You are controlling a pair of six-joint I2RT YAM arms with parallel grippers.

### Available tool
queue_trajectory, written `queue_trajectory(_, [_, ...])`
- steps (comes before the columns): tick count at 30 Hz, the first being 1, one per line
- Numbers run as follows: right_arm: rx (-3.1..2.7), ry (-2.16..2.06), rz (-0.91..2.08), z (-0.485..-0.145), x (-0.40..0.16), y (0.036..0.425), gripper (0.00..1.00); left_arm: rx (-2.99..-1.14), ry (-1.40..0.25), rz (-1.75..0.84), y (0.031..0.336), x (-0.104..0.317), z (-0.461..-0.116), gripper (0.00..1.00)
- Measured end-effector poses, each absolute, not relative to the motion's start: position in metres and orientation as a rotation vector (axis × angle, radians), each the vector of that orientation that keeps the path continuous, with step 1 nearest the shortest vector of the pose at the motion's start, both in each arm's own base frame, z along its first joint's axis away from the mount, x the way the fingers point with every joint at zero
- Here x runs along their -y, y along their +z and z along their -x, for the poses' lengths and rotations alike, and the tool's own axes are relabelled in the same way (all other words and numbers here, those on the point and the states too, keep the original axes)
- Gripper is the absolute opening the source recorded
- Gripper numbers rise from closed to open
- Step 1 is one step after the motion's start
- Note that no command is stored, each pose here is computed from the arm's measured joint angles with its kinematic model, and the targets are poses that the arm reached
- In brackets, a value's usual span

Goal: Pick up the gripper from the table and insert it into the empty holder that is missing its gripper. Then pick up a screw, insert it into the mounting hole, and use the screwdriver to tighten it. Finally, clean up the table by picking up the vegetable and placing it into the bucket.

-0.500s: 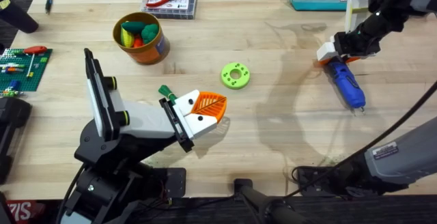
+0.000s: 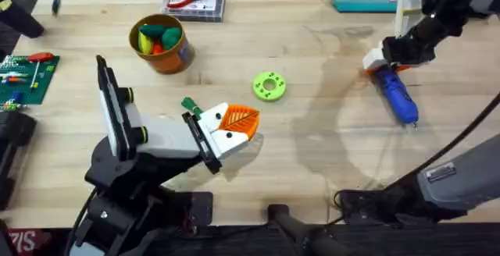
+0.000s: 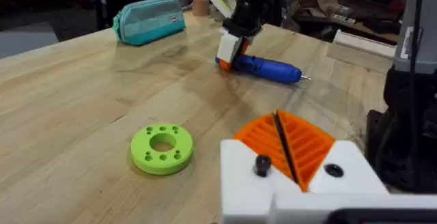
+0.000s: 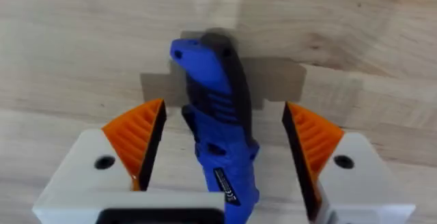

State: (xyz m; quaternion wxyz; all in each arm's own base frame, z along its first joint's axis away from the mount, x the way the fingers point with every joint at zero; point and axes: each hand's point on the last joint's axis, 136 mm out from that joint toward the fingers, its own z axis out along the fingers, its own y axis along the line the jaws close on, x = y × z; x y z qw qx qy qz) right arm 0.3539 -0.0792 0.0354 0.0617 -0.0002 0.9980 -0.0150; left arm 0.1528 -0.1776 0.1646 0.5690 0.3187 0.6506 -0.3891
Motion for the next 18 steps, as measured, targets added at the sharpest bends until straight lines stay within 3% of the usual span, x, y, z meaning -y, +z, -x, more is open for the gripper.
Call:
queue_trajectory(3, [-3.002, -0.062, 0.014, -0.358, 0.081, 0.036, 0.208, -1.528, -0.914, -0.748, 0.165, 0.178, -0.153, 0.001])
queue_trajectory(4, [-3.003, -0.064, 0.006, -0.357, 0.082, 0.036, 0.16, -1.528, -0.914, -0.748, 0.165, 0.178, -0.153, 0.001])
queue_trajectory(5, [-3.01, -0.048, -0.007, -0.355, 0.08, 0.036, 0.484, -1.527, -0.914, -0.748, 0.165, 0.178, -0.153, 0.001])
queue_trajectory(8, [-3.009, -0.05, -0.002, -0.355, 0.08, 0.037, 0.908, -1.527, -0.914, -0.749, 0.165, 0.178, -0.153, 0.001])
queue_trajectory(9, [-3.011, -0.049, 0.0, -0.355, 0.08, 0.037, 0.971, -1.527, -0.914, -0.749, 0.165, 0.178, -0.153, 0.001])
queue_trajectory(18, [-3.038, -0.041, 0.0, -0.347, 0.079, 0.039, 0.995, -1.528, -0.914, -0.748, 0.165, 0.178, -0.153, 0.001])
